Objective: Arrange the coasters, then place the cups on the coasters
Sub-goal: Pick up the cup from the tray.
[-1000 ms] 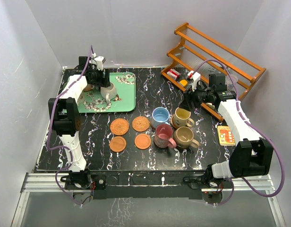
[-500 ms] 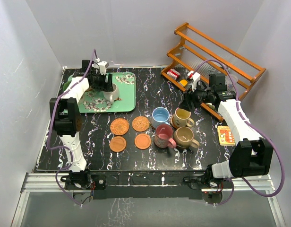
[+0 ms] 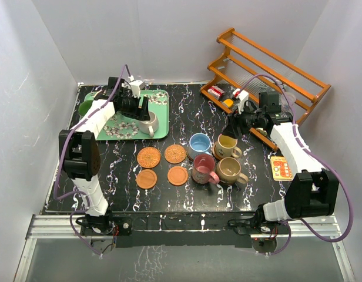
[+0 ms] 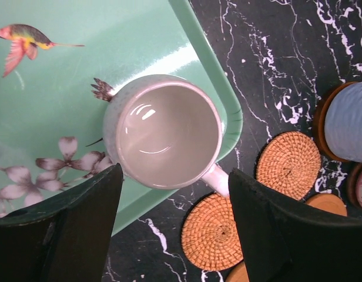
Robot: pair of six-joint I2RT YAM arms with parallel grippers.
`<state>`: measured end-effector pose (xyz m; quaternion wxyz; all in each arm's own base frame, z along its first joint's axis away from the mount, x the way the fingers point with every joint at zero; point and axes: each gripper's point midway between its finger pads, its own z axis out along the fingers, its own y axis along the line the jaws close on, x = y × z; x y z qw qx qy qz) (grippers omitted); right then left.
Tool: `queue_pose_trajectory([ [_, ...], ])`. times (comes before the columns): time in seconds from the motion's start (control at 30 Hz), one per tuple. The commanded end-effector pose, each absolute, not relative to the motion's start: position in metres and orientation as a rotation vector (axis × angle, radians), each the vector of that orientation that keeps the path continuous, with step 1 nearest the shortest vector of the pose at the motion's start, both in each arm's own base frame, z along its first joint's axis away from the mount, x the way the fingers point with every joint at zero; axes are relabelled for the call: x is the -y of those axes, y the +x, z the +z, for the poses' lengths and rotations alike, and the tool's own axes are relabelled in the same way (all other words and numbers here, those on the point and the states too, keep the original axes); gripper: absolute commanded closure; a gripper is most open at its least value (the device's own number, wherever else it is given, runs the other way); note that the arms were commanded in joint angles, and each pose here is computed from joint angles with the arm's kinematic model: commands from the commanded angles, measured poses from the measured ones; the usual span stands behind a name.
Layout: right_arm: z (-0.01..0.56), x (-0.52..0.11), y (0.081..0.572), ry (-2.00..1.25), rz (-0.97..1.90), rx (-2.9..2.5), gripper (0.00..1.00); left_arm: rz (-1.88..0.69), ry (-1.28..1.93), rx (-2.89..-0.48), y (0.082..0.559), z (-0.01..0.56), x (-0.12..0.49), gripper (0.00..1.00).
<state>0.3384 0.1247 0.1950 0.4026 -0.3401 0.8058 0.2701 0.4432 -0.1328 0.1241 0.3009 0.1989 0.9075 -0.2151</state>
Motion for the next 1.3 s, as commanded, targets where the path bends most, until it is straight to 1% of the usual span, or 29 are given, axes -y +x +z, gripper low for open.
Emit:
queue_pose_trajectory([
  [0.0,0.199,-0.127,0.341,-0.869,0.69,-2.004,0.4,-0.447,0.598,-2.327,0.455,0.151,0.12,0.29],
  [0.27,0.196,-0.124,0.342,-0.867,0.675,-2.016,0.4,-0.293,0.833,-2.326,0.482,0.128,0.11,0.25],
  [0.33,0.195,-0.124,0.342,-0.867,0.673,-2.02,0.39,-0.292,0.866,-2.315,0.487,0.125,0.113,0.26],
  [0.47,0.192,-0.123,0.342,-0.867,0.671,-2.03,0.39,-0.318,0.938,-2.308,0.491,0.121,0.125,0.31],
  [0.63,0.191,-0.123,0.342,-0.871,0.672,-2.033,0.38,-0.306,1.012,-2.323,0.495,0.111,0.136,0.39],
  [0.8,0.192,-0.123,0.342,-0.872,0.669,-2.031,0.38,-0.268,1.06,-2.343,0.502,0.101,0.14,0.51],
  [1.03,0.19,-0.123,0.342,-0.873,0.674,-2.037,0.38,-0.255,1.124,-2.357,0.499,0.091,0.146,0.65],
  [1.27,0.19,-0.123,0.342,-0.874,0.674,-2.041,0.37,-0.191,1.136,-2.364,0.495,0.098,0.138,0.81],
])
